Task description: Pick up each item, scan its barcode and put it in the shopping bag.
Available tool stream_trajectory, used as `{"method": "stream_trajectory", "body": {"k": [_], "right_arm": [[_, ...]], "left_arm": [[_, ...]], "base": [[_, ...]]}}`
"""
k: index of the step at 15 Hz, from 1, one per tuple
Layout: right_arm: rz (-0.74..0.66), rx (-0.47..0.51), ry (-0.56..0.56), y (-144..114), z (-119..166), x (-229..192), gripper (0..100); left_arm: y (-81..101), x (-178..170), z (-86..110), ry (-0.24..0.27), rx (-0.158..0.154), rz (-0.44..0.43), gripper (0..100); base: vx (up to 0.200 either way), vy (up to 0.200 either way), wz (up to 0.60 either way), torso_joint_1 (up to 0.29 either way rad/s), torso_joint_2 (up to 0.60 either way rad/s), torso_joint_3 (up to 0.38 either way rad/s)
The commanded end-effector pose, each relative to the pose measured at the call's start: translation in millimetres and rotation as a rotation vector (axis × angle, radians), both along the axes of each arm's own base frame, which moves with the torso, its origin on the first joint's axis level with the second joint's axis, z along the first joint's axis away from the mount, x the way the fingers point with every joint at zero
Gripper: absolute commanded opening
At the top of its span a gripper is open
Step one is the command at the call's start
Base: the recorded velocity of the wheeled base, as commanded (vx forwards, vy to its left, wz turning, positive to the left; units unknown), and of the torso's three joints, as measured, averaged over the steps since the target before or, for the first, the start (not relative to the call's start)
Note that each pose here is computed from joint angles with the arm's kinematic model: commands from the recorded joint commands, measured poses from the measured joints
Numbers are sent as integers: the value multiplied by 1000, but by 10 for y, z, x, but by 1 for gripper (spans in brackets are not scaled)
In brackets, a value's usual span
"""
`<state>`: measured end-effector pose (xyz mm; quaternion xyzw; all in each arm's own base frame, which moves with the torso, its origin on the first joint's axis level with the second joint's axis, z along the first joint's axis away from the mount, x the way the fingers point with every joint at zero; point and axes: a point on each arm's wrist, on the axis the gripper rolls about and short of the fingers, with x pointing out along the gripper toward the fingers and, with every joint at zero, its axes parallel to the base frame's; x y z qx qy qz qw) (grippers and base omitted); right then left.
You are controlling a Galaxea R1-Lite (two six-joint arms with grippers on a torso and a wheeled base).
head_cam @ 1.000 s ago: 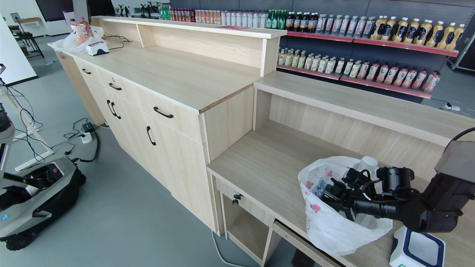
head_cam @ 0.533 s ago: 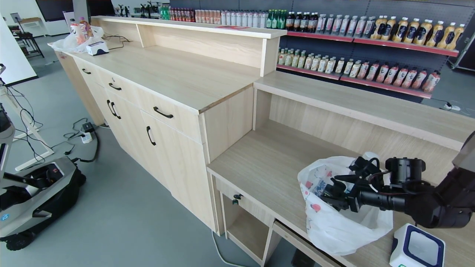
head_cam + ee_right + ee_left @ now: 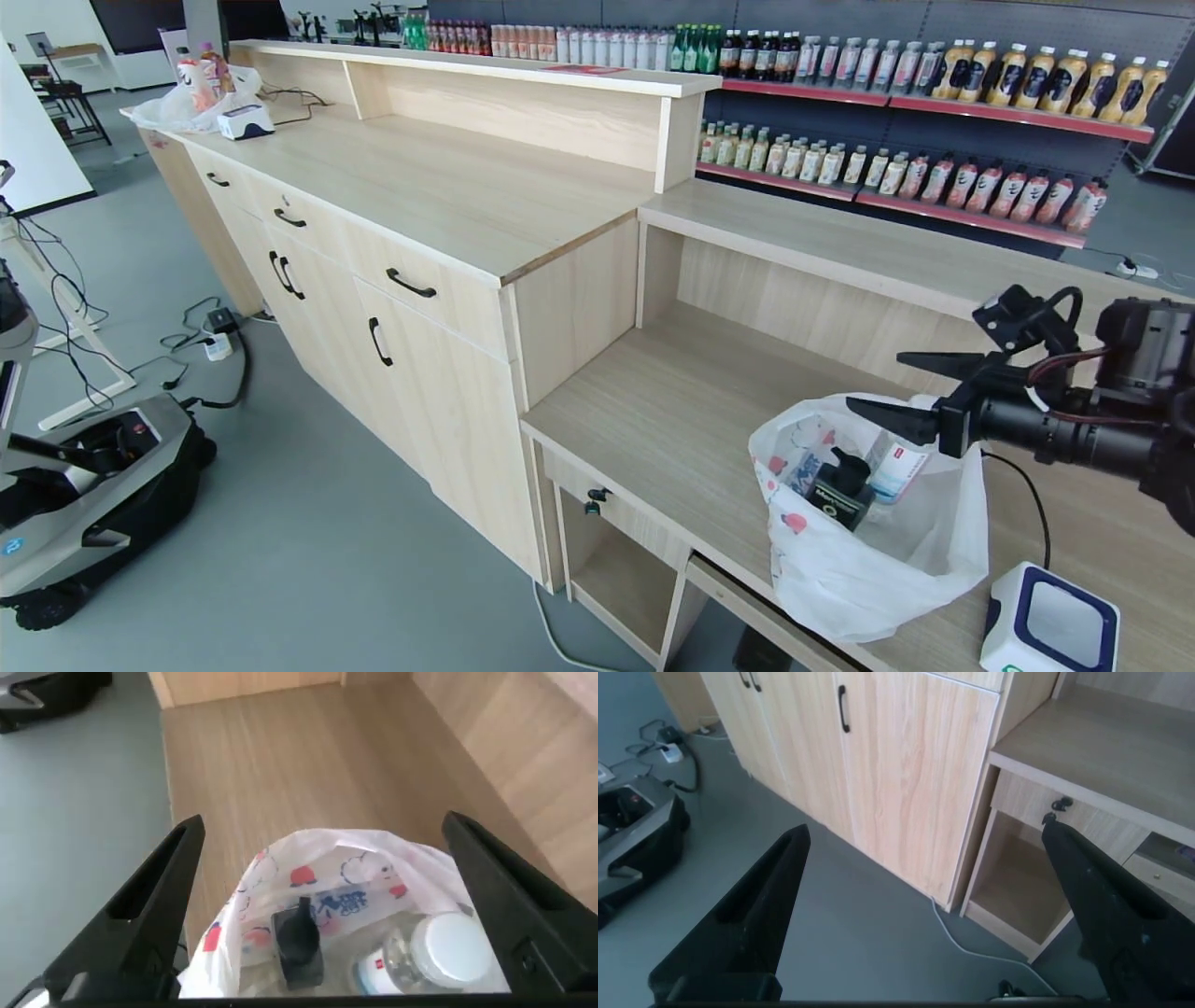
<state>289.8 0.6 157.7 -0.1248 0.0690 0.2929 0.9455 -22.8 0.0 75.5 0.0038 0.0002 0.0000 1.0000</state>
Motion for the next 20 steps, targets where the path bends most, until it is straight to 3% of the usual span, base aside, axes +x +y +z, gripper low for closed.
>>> {"method": "stream_trajectory", "body": {"k": [1, 2, 3, 6, 7, 10, 15, 20], "right_arm": [[-163, -45, -130, -97, 353, -322, 100], [-284, -97, -176, -190, 441, -415, 100], [-320, -135, -214, -225, 514, -483, 100], [-374, -148, -242, -296, 722, -565, 100], [-456, -155, -220, -327, 784, -571, 100], [-640, -72, -163, -360, 949, -578, 100], [-771, -29, -114, -364, 1005, -822, 100], [-817, -24, -55, -347, 889, -1174, 100]], "left_arm": [[0, 0, 0, 0, 0, 0, 100], [0, 0, 0, 0, 0, 0, 100], [0, 0, 0, 0, 0, 0, 100], [0, 0, 0, 0, 0, 0, 100], [0, 0, 0, 0, 0, 0, 100], [0, 0, 0, 0, 0, 0, 100], [0, 0, 0, 0, 0, 0, 100], [0, 0, 0, 0, 0, 0, 100]], "base": [[0, 0, 0, 0, 0, 0], [0, 0, 0, 0, 0, 0], [0, 0, 0, 0, 0, 0], [0, 0, -600, -2, -2, 2], [0, 0, -600, 2, 2, 2], [0, 0, -600, 9, 4, 2], [0, 0, -600, 3, 3, 3], [0, 0, -600, 1, 3, 2]]}}
